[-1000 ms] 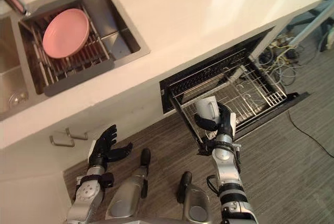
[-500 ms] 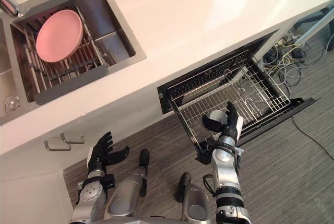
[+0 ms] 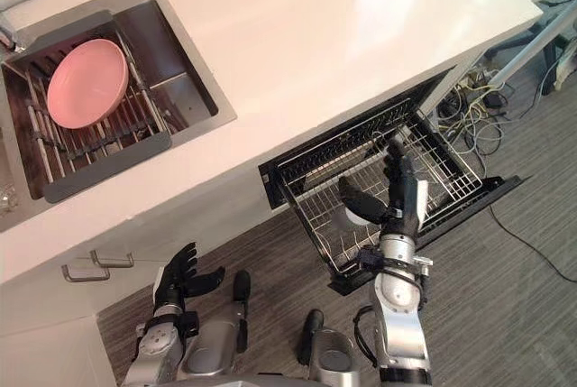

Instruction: Walk over to the sink, pick up the cup, carry it to the dishwasher, place the cup inside the dishwasher, then close the dishwasher door

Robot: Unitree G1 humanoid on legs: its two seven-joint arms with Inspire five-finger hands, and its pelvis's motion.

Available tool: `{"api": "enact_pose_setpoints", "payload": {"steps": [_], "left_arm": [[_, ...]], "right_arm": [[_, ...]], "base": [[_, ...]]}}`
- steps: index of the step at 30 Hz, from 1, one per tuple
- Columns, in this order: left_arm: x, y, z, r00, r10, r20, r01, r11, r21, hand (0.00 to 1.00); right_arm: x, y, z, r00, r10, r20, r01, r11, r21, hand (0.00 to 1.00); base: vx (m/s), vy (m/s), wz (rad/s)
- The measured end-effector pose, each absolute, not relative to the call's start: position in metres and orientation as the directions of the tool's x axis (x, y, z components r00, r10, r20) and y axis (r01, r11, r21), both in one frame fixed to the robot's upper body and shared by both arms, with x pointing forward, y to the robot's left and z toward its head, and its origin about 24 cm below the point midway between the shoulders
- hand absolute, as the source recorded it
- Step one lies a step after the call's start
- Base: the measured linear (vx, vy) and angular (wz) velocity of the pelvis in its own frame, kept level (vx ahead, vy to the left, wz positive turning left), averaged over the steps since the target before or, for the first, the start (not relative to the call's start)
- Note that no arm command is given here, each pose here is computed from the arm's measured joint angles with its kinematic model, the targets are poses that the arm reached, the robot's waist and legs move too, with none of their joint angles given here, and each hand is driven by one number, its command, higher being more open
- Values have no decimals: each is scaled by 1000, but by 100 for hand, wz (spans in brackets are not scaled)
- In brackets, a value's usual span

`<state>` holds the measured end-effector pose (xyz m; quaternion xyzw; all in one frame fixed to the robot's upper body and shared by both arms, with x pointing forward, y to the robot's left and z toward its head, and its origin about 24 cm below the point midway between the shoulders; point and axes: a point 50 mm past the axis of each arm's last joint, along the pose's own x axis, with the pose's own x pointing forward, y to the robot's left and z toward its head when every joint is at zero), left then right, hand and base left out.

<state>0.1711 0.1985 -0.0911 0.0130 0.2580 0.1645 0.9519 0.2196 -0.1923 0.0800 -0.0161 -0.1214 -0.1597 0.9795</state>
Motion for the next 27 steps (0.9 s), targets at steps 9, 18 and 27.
{"api": "enact_pose_setpoints", "payload": {"steps": [9,18,27], "left_arm": [[156,198,-110,753,321,-575,-299,945,136,90],[142,208,-118,728,310,-612,-249,951,186,90],[124,218,-124,702,308,-642,-193,950,245,90]], "right_arm": [[214,-197,119,866,-264,424,298,954,-15,90],[249,-189,139,870,-24,492,165,956,-245,90],[271,-205,151,883,133,451,136,846,-516,90]], "base": [[14,58,40],[90,176,44],[186,-43,107]]}}
